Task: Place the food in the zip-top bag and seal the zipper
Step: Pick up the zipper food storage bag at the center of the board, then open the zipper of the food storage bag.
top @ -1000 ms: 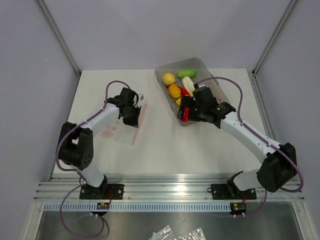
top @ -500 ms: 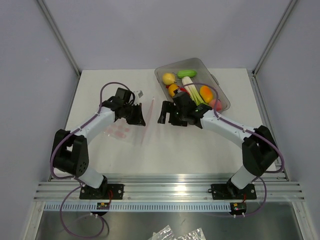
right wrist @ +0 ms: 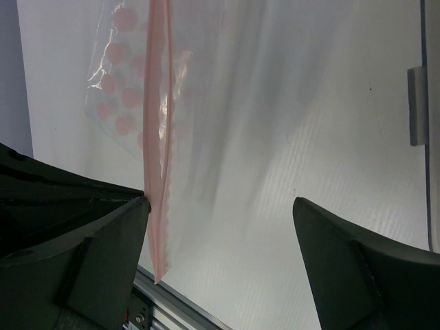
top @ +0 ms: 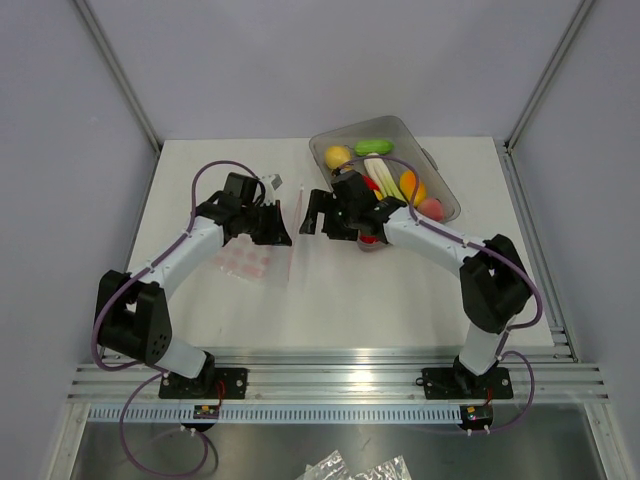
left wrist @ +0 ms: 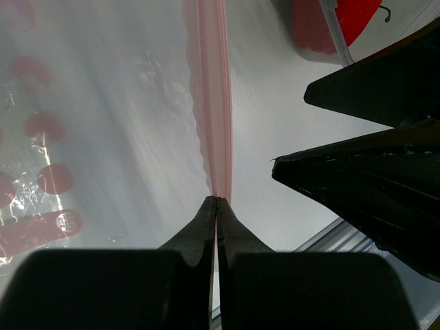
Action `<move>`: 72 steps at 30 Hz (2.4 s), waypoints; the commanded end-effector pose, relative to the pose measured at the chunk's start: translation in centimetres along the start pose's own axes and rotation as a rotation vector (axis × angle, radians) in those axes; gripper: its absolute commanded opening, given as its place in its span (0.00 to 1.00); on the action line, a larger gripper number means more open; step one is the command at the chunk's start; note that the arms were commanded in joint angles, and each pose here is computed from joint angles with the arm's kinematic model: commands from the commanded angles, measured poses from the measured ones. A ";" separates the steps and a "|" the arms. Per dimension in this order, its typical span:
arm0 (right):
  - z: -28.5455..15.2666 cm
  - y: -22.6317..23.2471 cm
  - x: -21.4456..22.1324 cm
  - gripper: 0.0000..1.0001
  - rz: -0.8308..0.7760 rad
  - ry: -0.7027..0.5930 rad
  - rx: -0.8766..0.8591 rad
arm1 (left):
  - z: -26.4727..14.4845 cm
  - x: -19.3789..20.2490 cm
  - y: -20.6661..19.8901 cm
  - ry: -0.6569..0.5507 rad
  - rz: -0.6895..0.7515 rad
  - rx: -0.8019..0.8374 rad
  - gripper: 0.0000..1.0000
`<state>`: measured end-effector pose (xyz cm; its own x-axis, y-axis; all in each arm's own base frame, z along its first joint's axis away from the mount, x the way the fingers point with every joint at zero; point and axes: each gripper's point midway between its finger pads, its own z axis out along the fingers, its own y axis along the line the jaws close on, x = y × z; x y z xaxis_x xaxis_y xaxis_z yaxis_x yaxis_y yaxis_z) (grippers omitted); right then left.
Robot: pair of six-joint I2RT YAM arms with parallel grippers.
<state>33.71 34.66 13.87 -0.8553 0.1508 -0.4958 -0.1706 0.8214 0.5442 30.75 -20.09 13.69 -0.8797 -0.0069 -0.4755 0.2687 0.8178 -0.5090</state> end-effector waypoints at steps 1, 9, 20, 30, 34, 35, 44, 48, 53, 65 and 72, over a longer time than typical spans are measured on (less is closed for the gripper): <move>-0.1 2.6 -1.5 0.94 -0.004 -0.026 -0.076 | -0.5 -0.8 -1.1 -0.034 0.007 0.055 0.00; 1.2 2.7 -1.5 0.93 0.004 -0.011 -0.074 | -0.6 -0.8 -1.4 -0.034 0.006 0.070 0.00; 2.6 2.8 -2.2 0.54 0.003 -0.022 -0.055 | -0.9 -0.5 -1.8 -0.031 0.010 0.093 0.00; 2.3 3.3 -2.0 0.00 -0.004 -0.027 -0.086 | -0.9 -0.7 -2.1 -0.041 -0.011 0.110 0.00; 2.1 3.3 -1.7 0.00 -0.001 -0.026 -0.079 | -0.6 -1.1 -1.8 -0.049 -0.039 0.096 0.00; 2.1 3.3 -1.4 0.00 -0.001 -0.028 -0.074 | -0.5 -1.3 -1.7 -0.056 -0.055 0.085 0.00; 0.9 3.9 -1.2 0.00 -0.006 -0.054 -0.079 | 0.3 -1.7 -1.7 -0.042 -0.105 0.080 0.59; 0.4 3.9 -1.4 0.00 -0.006 -0.063 -0.074 | 0.7 -1.5 -1.7 -0.021 -0.102 0.083 0.73; -0.3 4.2 -1.5 0.00 -0.006 -0.066 -0.083 | 1.4 -1.2 -1.2 -0.004 -0.083 0.028 0.68; -1.4 3.2 -1.1 0.00 -0.023 -0.075 -0.055 | 1.7 -1.6 -0.9 -0.025 -0.090 0.024 0.34; -1.3 2.4 -0.7 0.00 -0.023 -0.072 -0.027 | 1.3 -2.0 -0.8 -0.045 -0.105 0.011 0.00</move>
<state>33.25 36.23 14.71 -0.8438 0.1593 -0.5125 -0.1884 0.8063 0.5607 31.33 -21.50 12.05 -0.9188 -0.0939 -0.3833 0.1550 0.8073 -0.5694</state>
